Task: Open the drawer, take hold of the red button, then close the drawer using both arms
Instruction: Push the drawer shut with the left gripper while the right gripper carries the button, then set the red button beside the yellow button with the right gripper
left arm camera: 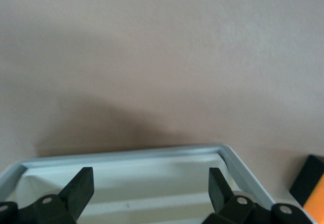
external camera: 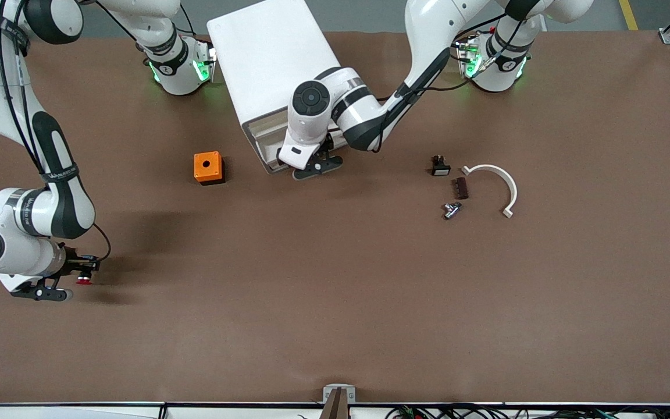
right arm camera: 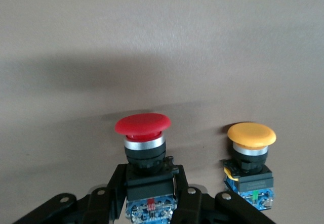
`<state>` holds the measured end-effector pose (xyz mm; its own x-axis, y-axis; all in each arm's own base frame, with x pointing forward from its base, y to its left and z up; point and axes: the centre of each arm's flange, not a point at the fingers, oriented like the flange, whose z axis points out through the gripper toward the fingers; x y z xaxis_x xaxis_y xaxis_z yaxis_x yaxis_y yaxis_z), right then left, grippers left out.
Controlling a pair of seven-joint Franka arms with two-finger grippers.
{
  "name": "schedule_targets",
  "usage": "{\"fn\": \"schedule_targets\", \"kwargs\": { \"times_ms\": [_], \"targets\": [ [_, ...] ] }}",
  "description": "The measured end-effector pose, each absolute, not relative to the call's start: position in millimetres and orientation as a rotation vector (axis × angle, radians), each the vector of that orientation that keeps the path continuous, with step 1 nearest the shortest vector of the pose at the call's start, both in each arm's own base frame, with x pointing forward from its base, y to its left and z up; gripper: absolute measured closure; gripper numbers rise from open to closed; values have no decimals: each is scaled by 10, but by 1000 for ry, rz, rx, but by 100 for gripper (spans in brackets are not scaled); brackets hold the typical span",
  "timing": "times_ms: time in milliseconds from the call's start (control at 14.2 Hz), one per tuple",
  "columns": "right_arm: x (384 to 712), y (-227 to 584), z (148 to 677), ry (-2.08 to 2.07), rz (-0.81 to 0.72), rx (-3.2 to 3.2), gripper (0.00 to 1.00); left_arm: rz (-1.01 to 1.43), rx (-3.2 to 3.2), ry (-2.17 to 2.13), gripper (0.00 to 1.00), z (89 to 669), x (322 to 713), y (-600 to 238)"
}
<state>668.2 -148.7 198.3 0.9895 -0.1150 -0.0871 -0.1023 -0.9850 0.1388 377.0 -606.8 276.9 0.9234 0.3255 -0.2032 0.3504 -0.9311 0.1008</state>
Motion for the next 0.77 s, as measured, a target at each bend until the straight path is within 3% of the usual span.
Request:
{"fn": "schedule_targets", "kwargs": {
  "times_ms": [422,492,773],
  "targets": [
    [6582,-1416,1828,-150,-168,3009,58,-307,2908,534,0,2752,3608,-6200],
    [6585,-1416,1837,-150,-165,3009,53,-317,2902,538,0,2748,3584,-6217],
    [6676,-1401,2086,-147,-91,3008,14,-344,2887,557,0,2740,3560,-6235]
  ]
}}
